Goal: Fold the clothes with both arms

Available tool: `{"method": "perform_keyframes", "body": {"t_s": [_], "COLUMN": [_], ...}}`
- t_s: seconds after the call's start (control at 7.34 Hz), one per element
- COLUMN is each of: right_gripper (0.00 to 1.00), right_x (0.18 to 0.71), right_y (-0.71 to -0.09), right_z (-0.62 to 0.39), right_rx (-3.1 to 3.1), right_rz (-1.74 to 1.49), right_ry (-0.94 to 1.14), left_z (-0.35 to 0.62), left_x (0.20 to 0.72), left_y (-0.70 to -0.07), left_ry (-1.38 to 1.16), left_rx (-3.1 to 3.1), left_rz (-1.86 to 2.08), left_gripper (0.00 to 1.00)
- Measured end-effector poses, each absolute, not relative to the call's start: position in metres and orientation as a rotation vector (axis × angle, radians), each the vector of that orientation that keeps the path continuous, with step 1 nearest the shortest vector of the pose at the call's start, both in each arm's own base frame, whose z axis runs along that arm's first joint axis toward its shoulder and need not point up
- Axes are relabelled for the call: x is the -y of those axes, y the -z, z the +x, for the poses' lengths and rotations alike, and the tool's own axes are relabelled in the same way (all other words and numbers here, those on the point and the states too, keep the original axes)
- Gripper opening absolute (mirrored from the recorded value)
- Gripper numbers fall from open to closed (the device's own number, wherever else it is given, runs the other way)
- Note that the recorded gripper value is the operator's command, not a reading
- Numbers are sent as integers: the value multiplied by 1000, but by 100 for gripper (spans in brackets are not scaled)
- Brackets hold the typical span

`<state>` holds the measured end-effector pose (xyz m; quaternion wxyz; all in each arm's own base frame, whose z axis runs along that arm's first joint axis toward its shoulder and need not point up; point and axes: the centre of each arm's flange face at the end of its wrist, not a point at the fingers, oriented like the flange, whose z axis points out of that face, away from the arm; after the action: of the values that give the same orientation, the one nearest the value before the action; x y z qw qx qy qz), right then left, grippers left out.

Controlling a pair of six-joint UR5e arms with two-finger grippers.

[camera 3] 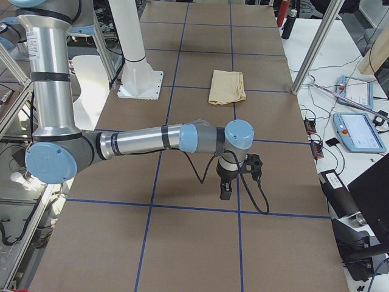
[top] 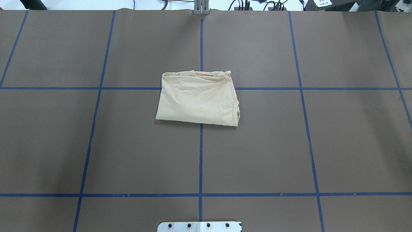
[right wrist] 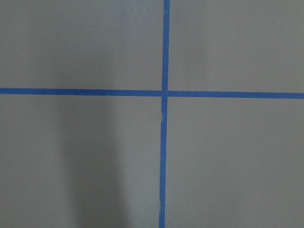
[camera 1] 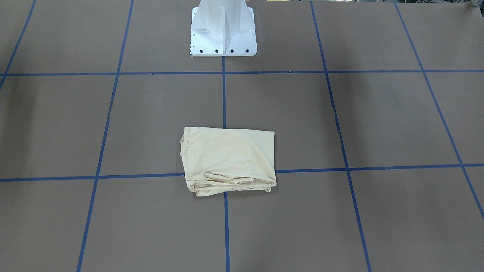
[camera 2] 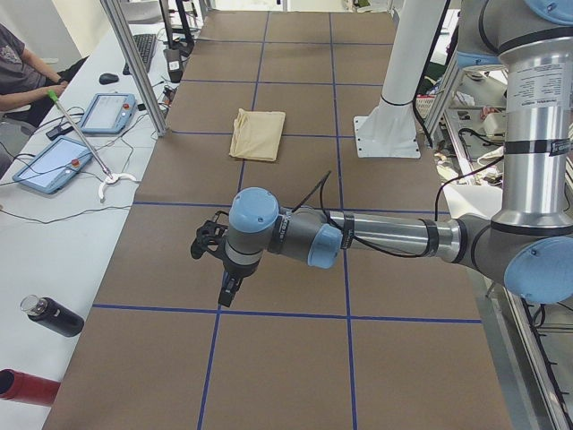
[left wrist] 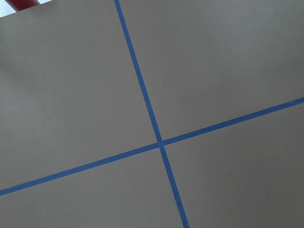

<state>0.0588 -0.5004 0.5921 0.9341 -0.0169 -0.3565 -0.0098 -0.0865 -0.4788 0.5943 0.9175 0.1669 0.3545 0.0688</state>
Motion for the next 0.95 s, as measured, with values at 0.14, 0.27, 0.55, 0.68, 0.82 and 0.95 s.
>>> {"method": "perform_keyframes", "body": {"t_s": [0.14,0.27,0.55,0.68,0.82,0.95], "right_gripper": [100,100,100,100,100,100], "right_x": [499,500,489,478,472,471], "right_y": [-593,-596,-597,-597,-597,-594], "right_z": [56,53,48,48,47,47], "right_rx": [740,746,769,775,779,784], "right_rz": [-40,-42,-16,0,19,47], "right_ry": [21,24,40,49,56,68], "left_z": [-86,-86,-87,-86,-86,-86], "left_x": [484,487,490,490,490,489], "left_y": [-589,-585,-580,-576,-572,-569], "left_ry": [-129,-125,-128,-132,-135,-138], "left_rx": [-733,-734,-733,-733,-734,-741], "left_rz": [345,349,362,371,377,382], "left_gripper": [100,100,100,100,100,100]}}
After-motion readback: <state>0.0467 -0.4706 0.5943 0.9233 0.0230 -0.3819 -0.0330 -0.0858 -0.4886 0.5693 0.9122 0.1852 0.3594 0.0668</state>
